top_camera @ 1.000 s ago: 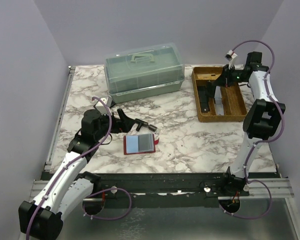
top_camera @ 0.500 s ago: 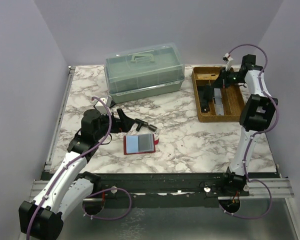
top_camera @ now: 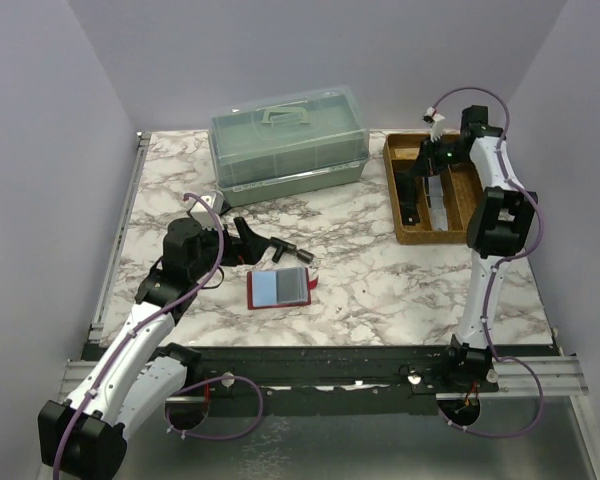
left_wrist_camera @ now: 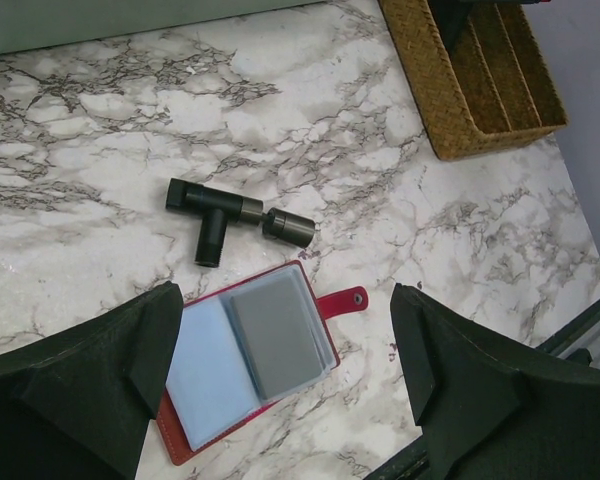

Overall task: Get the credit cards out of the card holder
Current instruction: Place the credit card in the storage box, then remove the credit card from the card holder.

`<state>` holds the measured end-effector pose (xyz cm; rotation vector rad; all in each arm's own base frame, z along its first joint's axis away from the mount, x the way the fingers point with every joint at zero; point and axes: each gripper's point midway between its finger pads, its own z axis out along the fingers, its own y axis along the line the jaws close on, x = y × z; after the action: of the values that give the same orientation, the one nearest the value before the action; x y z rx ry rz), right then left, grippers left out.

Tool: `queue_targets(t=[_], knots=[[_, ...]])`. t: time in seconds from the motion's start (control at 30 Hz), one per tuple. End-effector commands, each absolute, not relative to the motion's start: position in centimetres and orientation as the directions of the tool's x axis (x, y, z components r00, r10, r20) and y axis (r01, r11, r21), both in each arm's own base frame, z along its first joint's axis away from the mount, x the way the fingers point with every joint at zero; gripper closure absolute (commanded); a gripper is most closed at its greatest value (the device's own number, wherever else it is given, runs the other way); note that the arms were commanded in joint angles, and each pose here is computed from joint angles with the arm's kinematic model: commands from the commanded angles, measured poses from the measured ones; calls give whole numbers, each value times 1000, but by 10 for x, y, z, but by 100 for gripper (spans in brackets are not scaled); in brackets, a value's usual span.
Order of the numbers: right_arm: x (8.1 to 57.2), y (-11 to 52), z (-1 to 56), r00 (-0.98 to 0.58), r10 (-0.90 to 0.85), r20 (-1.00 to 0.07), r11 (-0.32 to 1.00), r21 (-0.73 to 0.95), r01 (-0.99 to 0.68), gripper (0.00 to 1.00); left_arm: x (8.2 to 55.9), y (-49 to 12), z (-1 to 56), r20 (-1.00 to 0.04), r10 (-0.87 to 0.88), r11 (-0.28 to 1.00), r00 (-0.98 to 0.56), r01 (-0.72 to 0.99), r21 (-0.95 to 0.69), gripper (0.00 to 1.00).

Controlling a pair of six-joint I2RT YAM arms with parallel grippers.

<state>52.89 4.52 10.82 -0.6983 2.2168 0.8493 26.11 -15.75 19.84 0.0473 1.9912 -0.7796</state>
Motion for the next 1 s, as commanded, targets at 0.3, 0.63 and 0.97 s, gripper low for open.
queue_targets(t=[0.3,0.63,0.97], knots=[[573,13,168,-578,-231,-782,885,78,-459,58,251,-179,198,-745,-280,700,-605,402,-590,1],[409,109,242,-358,-140,-923,503,245,-829,44,233,-205,199,-541,-342,578,-769,282,-766,1],[299,135,215,-342,-84,-936,325,299,-897,42,204,-236,141,-589,-199,830,-783,185,-527,5]])
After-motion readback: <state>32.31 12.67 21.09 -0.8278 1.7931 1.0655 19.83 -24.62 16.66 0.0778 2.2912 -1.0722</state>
